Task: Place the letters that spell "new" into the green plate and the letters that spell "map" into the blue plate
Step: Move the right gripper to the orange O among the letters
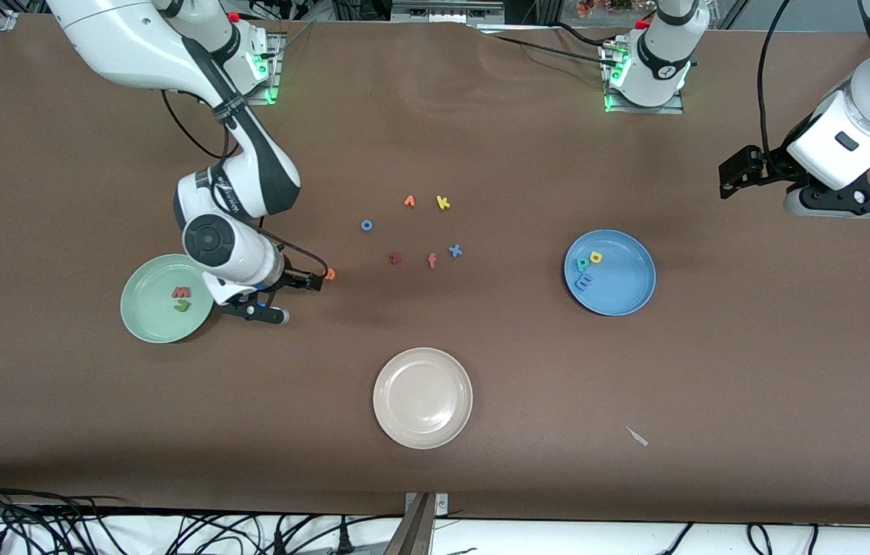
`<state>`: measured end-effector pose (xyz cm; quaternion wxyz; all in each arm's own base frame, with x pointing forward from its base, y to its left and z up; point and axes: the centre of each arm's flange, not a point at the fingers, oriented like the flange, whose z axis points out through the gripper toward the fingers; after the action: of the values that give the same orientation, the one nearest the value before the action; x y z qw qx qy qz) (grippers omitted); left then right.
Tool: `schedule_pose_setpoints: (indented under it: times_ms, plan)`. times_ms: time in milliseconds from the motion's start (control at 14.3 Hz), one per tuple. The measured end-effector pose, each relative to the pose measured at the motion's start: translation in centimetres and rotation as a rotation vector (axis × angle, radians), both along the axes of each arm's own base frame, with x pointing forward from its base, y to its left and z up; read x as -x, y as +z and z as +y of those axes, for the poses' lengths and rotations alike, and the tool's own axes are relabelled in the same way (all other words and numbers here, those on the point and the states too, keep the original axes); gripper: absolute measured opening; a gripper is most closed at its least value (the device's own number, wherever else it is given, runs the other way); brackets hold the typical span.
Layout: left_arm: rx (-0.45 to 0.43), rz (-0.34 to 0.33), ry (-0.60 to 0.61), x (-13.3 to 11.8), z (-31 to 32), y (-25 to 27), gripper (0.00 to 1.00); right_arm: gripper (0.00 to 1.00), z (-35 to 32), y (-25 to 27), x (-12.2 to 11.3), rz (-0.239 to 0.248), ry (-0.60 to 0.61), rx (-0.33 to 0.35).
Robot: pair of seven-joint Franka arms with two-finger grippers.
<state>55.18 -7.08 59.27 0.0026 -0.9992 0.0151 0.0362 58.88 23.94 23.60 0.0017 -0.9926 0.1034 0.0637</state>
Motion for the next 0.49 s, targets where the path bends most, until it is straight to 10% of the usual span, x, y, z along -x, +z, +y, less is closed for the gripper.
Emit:
schedule_pose_setpoints:
  times_ms: [489]
  plan:
    - [0.0, 0.0, 0.001, 0.0, 0.0, 0.0, 1.0, 1.0, 2.6, -2.0, 2.1, -0.047, -0.002, -0.028]
